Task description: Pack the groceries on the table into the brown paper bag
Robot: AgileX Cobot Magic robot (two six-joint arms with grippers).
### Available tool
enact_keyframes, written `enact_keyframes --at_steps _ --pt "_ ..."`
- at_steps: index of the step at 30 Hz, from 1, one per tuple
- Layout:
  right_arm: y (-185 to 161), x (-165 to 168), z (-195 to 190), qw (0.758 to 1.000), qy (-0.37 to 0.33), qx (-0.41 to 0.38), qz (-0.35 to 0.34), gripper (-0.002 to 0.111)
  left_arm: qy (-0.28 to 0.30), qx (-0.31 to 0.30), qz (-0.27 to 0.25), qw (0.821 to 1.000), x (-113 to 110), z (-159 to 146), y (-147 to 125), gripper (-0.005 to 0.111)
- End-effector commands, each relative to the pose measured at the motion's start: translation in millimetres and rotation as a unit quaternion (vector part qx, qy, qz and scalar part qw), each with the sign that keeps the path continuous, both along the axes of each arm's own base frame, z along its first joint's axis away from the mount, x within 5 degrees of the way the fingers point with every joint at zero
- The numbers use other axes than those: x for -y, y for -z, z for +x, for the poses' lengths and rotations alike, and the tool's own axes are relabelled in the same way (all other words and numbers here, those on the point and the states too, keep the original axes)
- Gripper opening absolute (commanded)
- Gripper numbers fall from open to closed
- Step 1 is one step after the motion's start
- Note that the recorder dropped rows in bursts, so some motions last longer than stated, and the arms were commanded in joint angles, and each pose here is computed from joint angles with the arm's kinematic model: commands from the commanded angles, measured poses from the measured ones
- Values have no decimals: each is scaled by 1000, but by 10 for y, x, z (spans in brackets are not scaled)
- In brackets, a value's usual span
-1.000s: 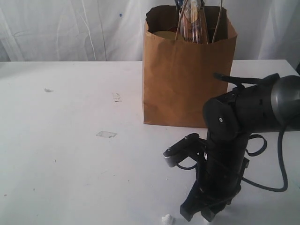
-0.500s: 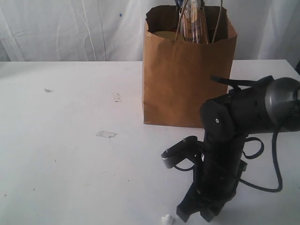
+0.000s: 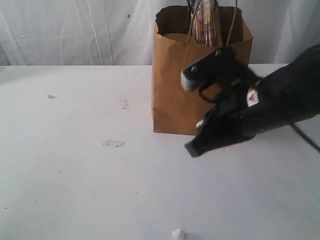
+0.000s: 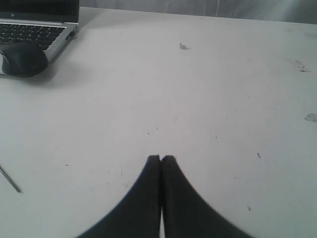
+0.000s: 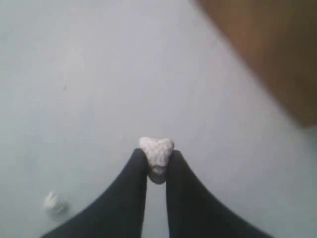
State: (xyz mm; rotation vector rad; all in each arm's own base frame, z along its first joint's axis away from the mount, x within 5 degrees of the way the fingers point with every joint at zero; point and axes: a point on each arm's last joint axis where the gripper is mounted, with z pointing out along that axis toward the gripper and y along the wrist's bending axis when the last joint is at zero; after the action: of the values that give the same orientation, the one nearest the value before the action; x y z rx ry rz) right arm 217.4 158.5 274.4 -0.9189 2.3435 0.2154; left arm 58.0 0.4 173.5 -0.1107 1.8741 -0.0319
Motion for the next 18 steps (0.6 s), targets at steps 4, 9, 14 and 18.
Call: enact_keyframes --at_steps 4,9,14,18 --pt "-755 642 10 957 143 247 47 0 3 -1 -3 1000 5 -3 8 0" --pt "-781 1131 484 935 289 194 65 0 3 -1 -3 1000 5 -3 8 0" --pt "-1039 1068 953 945 183 111 245 0 3 -1 -3 1000 5 -3 8 0" --pt "-1097 1184 1176 910 232 135 315 0 3 -1 -3 1000 5 -3 8 0"
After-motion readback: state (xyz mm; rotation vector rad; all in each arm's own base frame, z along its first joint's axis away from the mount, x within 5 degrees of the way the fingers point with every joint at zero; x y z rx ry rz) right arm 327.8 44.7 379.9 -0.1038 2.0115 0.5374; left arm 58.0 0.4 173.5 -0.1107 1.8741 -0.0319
